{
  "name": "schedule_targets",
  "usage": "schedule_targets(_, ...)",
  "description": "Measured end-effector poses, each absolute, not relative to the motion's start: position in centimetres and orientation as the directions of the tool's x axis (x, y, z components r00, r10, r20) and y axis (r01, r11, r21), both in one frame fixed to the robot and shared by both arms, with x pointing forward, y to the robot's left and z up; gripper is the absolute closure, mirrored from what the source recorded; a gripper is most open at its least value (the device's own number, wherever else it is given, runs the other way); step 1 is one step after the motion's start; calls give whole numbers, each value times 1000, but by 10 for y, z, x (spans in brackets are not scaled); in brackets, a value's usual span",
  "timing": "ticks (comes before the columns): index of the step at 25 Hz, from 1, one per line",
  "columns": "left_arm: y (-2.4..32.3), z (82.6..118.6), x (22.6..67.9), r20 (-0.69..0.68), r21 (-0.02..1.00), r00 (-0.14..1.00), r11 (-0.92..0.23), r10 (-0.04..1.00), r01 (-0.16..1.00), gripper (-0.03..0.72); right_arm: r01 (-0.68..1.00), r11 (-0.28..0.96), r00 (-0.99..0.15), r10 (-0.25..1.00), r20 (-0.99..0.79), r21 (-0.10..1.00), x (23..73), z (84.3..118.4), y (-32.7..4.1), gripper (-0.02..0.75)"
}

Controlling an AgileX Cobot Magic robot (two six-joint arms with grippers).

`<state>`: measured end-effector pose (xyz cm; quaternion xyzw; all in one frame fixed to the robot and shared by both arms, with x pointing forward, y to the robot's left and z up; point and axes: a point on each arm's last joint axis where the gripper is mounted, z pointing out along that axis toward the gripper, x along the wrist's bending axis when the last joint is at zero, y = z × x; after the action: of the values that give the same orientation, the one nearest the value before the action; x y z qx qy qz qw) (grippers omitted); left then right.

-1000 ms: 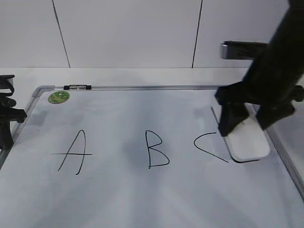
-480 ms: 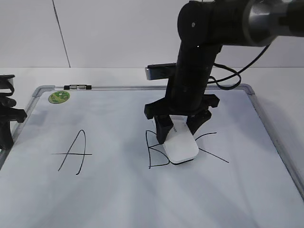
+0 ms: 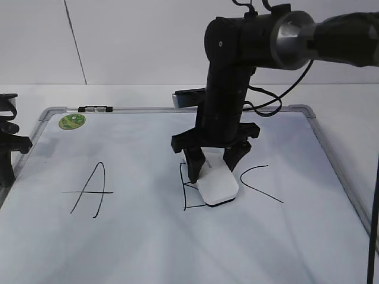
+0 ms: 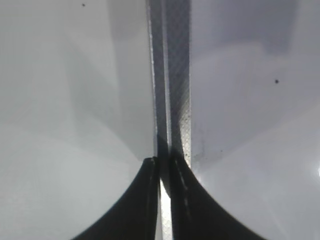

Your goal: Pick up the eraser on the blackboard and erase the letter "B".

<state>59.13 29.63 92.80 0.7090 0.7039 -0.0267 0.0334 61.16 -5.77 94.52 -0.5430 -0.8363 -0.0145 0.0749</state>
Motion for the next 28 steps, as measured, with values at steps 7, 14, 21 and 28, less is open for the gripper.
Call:
schedule_targets(7,298,928,591,-77,5,11,-11,997,1000,659,851,524,-517,847,127,-33,580,944,-11,187)
schedule_targets(14,298,928,590,-72,0,15,-15,997,1000,659,793,609,-602,788,129,-23,549,943,24,187)
schedule_targets(21,298,928,590,-71,-1,18,-18,997,1000,659,818,575,-568,813,128,-23,560,943,13,187)
schedule_targets(28,298,928,590,-73,-1,17,-17,997,1000,659,910,414,-403,899,172,-32,602,944,-36,187)
